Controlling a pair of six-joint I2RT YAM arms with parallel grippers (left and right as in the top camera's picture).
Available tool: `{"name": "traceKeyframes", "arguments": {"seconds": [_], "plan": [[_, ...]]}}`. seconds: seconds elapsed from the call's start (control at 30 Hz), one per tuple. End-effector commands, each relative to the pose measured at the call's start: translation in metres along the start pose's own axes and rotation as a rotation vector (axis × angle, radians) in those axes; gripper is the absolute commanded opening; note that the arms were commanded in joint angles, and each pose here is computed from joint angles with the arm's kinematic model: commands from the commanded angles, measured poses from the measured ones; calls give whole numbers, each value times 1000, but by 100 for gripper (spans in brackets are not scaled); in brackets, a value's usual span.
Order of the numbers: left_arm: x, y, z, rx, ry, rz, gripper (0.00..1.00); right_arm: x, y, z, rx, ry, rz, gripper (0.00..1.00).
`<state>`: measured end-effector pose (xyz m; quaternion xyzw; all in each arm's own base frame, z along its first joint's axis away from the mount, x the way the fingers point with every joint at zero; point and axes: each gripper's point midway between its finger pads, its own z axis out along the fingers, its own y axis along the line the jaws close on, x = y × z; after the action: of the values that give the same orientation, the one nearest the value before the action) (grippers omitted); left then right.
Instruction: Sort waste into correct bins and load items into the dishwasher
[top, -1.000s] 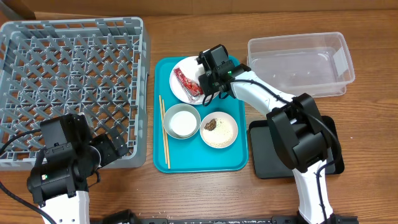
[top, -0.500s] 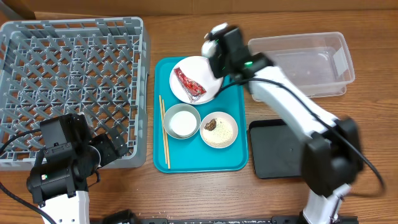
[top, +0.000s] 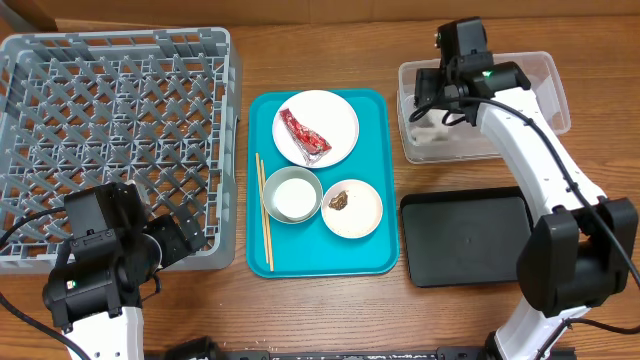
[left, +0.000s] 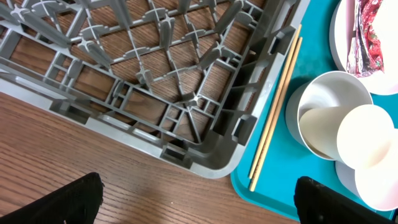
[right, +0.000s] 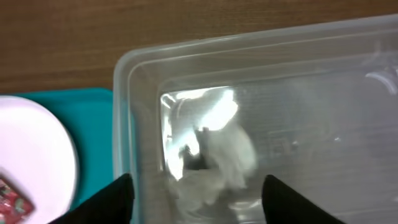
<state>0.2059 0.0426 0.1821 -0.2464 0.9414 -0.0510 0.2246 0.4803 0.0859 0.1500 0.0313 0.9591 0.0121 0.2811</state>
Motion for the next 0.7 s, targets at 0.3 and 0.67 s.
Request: {"name": "traceKeyframes", "arguments": {"seconds": [0.3, 0.67], "plan": [[-5, -1, -6, 6, -21, -12, 100, 13, 165, -45, -540, -50, -324, 74], [-5, -1, -6, 6, -20, -13, 100, 81, 233, 32, -442, 14, -514, 83]]}}
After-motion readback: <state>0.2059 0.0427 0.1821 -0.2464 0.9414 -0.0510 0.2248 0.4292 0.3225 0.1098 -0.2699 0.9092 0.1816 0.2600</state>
